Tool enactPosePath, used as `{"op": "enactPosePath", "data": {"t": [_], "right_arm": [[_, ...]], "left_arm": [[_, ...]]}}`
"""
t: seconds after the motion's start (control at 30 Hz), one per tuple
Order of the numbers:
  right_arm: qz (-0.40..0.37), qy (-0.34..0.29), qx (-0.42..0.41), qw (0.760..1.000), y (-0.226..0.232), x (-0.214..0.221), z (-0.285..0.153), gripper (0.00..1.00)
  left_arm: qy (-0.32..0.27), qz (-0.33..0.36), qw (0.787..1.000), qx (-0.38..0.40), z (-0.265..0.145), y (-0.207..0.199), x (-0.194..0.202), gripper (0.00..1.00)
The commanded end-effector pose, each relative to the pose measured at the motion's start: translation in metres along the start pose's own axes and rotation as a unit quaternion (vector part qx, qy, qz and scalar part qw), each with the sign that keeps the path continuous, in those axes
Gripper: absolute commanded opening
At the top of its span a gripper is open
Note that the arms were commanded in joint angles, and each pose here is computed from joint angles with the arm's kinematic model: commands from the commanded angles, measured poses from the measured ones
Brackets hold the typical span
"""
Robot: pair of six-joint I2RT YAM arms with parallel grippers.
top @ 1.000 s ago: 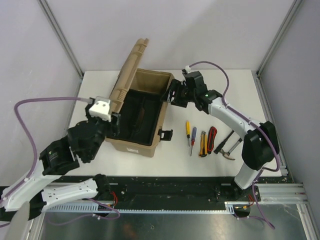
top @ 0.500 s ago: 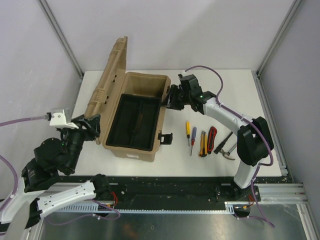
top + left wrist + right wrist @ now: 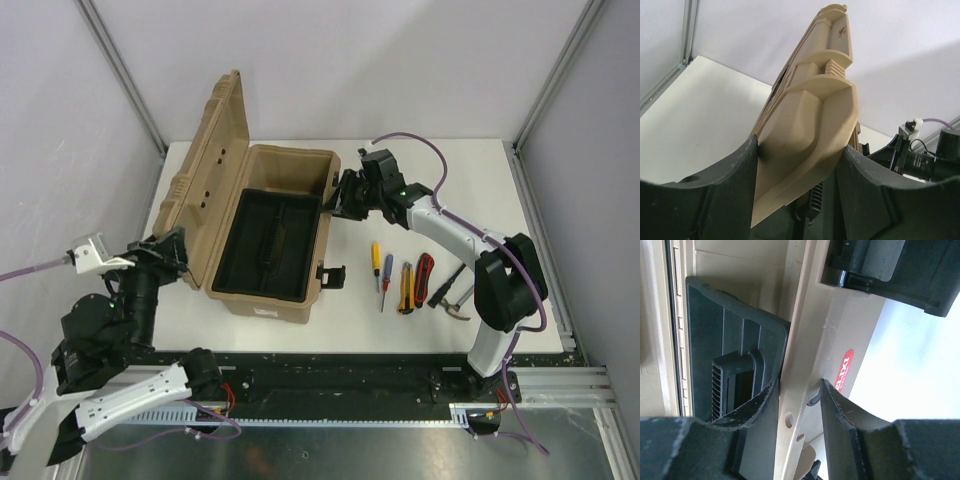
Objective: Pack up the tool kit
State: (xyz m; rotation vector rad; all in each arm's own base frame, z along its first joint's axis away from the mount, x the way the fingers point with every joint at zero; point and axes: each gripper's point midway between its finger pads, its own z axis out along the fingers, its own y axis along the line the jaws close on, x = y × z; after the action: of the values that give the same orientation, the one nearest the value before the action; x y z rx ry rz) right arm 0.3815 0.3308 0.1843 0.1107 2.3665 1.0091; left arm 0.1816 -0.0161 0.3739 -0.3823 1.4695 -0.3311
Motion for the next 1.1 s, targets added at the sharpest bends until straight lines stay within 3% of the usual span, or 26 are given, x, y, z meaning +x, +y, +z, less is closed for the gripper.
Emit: {"op": "enactPosePath", "data": {"t": [0.0, 0.2, 0.37, 0.47, 0.6, 0.67, 0.83, 0.93, 1.07], "right_arm": [[0.009, -0.001, 0.072, 0.997, -0.046, 0.0, 0.003, 0.35], [0.017, 0.006, 0.072, 0.997, -0.05, 0.002, 0.006, 0.36], [0.022, 0.013, 0.069, 0.997, -0.054, 0.004, 0.012, 0.34], [0.022, 0.016, 0.067, 0.997, -0.054, 0.005, 0.014, 0.34], [0.025, 0.018, 0.065, 0.997, -0.054, 0.005, 0.015, 0.34], [0.028, 0.018, 0.066, 0.997, -0.056, 0.005, 0.015, 0.34], [0.031, 0.018, 0.066, 0.997, -0.059, 0.003, 0.016, 0.36], [0.029, 0.014, 0.056, 0.998, -0.055, -0.001, 0.015, 0.4], [0.006, -0.006, 0.021, 1.0, -0.038, -0.015, 0.009, 0.55]], "left_arm": [[0.064, 0.006, 0.998, -0.026, -0.005, 0.021, 0.071, 0.19], [0.039, -0.039, 0.998, -0.032, -0.012, 0.042, 0.067, 0.14], [0.056, -0.01, 0.998, -0.021, -0.01, 0.036, 0.079, 0.07], [0.071, 0.015, 0.997, -0.022, -0.007, 0.031, 0.091, 0.2], [0.067, 0.022, 0.997, -0.034, -0.005, 0.032, 0.089, 0.47], [0.055, 0.023, 0.997, -0.042, -0.005, 0.035, 0.079, 0.63], [0.012, 0.019, 0.997, -0.069, -0.01, 0.052, 0.035, 0.89], [-0.006, 0.021, 0.996, -0.082, -0.014, 0.061, 0.011, 0.97], [-0.012, 0.042, 0.996, -0.072, -0.019, 0.064, -0.013, 0.99]]}}
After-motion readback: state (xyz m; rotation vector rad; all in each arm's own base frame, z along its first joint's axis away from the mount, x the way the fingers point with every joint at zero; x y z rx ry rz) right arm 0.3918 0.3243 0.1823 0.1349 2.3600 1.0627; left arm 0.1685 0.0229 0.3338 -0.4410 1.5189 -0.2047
